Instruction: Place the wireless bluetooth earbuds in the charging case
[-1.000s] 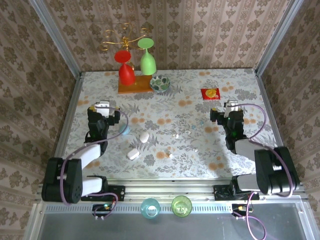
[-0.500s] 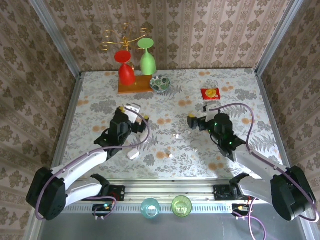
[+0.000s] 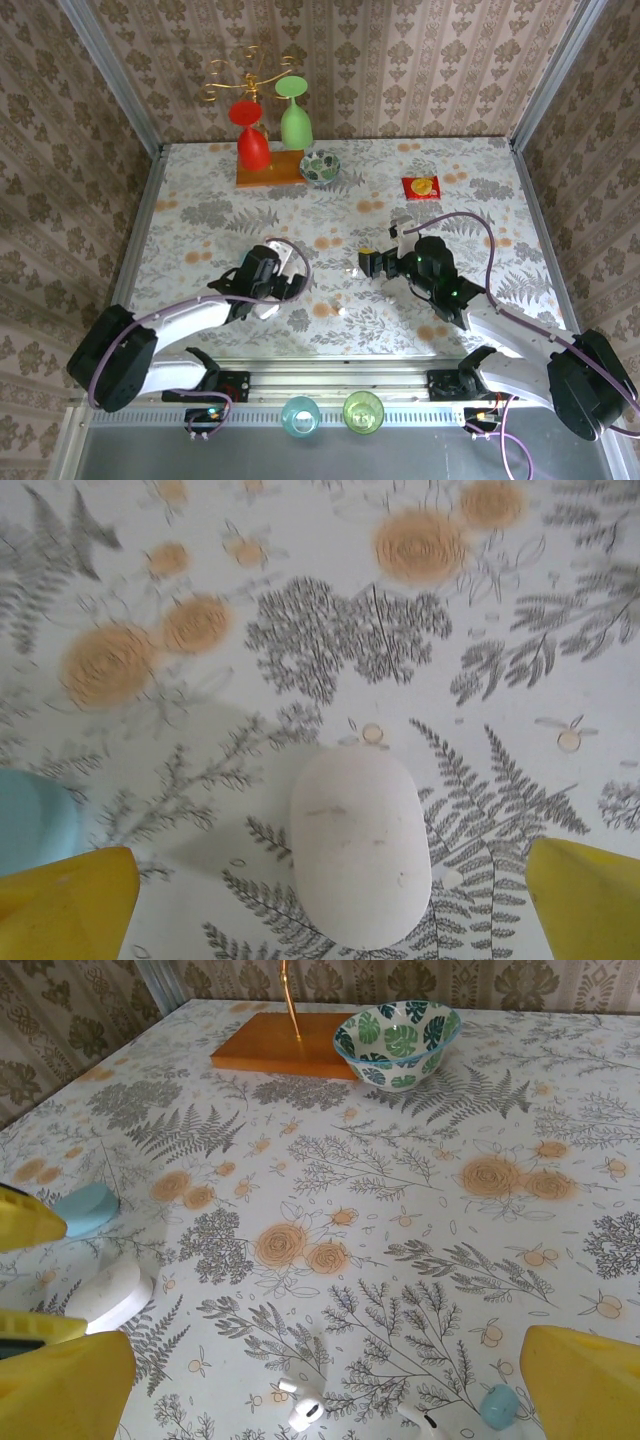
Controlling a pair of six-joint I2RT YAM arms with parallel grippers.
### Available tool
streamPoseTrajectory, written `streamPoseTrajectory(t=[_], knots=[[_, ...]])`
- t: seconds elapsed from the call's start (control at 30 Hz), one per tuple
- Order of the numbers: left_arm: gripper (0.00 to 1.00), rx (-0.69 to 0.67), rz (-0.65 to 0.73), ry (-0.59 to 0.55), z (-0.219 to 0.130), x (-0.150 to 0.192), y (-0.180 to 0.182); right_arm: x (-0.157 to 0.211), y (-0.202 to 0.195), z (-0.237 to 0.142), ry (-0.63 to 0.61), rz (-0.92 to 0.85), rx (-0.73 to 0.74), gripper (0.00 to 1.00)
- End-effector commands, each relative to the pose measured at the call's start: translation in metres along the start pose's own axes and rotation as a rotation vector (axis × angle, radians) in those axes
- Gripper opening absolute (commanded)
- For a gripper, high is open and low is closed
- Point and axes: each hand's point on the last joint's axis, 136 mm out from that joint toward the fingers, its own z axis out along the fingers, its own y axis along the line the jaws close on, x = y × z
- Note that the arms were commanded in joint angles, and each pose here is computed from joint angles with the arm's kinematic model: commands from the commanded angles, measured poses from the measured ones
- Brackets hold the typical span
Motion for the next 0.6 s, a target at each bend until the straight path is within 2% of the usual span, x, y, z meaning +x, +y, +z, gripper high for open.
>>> streamPoseTrajectory(t=[0.0,0.2,0.37,0.53,0.57], knots=[[0.97,0.038,-0.032,0.046,0.008,0.015,-0.008,0.007,0.0,0.002,0.015,0.019,0.0,1.0],[0.92,0.001,-0.037,0.089,0.023,0.027,-0.002,0.008,0.001,0.004,0.019,0.024,-0.003,1.0],[0.77,-0.009,-0.04,0.113,0.03,0.034,0.0,0.01,-0.003,0.002,0.024,0.019,0.013,1.0],[0.54,0.007,-0.04,0.111,0.03,0.034,-0.002,0.011,-0.006,0.002,0.02,0.026,0.03,1.0],[0.51,0.008,-0.041,0.11,0.029,0.034,-0.002,0.01,-0.006,0.002,0.019,0.032,0.035,1.0]])
